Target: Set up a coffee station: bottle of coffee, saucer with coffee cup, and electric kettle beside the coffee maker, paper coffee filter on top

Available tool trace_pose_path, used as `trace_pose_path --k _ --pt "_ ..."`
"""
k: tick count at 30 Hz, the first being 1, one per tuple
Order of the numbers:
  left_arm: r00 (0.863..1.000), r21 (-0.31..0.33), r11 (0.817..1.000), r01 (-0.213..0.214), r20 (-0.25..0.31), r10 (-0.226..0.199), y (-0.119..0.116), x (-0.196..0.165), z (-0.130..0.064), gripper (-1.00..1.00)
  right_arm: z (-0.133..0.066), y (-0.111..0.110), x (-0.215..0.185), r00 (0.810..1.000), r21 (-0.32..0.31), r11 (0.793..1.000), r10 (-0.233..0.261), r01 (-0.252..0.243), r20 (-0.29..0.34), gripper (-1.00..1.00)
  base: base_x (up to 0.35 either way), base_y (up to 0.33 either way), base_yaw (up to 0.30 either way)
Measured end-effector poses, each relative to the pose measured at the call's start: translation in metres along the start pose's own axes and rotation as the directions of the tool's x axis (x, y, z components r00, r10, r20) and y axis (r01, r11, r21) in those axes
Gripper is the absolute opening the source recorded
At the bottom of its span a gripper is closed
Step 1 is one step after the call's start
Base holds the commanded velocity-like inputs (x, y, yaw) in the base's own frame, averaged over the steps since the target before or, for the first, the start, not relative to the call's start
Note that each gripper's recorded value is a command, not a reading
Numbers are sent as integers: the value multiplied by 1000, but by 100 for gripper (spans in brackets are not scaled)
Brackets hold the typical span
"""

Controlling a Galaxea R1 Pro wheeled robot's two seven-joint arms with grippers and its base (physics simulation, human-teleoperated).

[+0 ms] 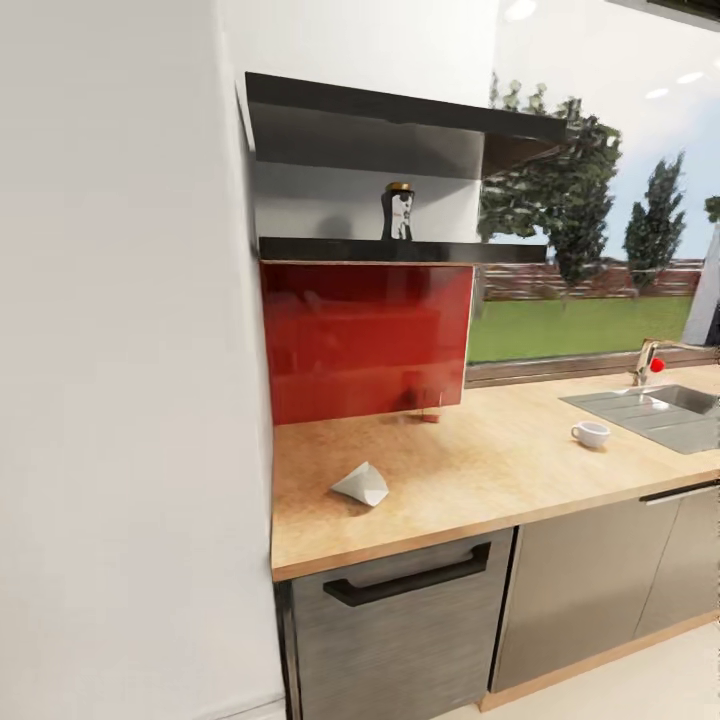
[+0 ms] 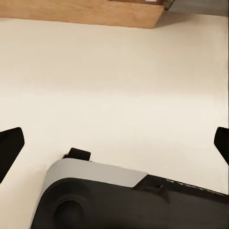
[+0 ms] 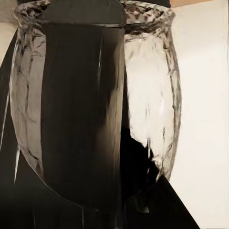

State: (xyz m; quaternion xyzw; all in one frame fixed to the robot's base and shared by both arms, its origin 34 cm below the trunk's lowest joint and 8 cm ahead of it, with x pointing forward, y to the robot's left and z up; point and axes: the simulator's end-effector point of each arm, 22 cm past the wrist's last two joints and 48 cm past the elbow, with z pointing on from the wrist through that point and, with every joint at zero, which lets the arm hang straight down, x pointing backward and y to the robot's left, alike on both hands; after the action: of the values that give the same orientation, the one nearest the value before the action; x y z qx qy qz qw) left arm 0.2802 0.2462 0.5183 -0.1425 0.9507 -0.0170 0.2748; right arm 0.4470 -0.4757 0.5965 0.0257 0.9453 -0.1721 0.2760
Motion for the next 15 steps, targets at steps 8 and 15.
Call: trace_pose_path --k 8,15 --pt "1000 1 1000 -27 7 27 0 7 -4 100 -4 42 2 998 -46 997 53 -54 -12 -100 21 -334 63" --pt "999 19 999 -37 5 37 -6 8 -4 100 -4 46 2 998 -46 997 61 -61 -10 -100 1 -335 275"
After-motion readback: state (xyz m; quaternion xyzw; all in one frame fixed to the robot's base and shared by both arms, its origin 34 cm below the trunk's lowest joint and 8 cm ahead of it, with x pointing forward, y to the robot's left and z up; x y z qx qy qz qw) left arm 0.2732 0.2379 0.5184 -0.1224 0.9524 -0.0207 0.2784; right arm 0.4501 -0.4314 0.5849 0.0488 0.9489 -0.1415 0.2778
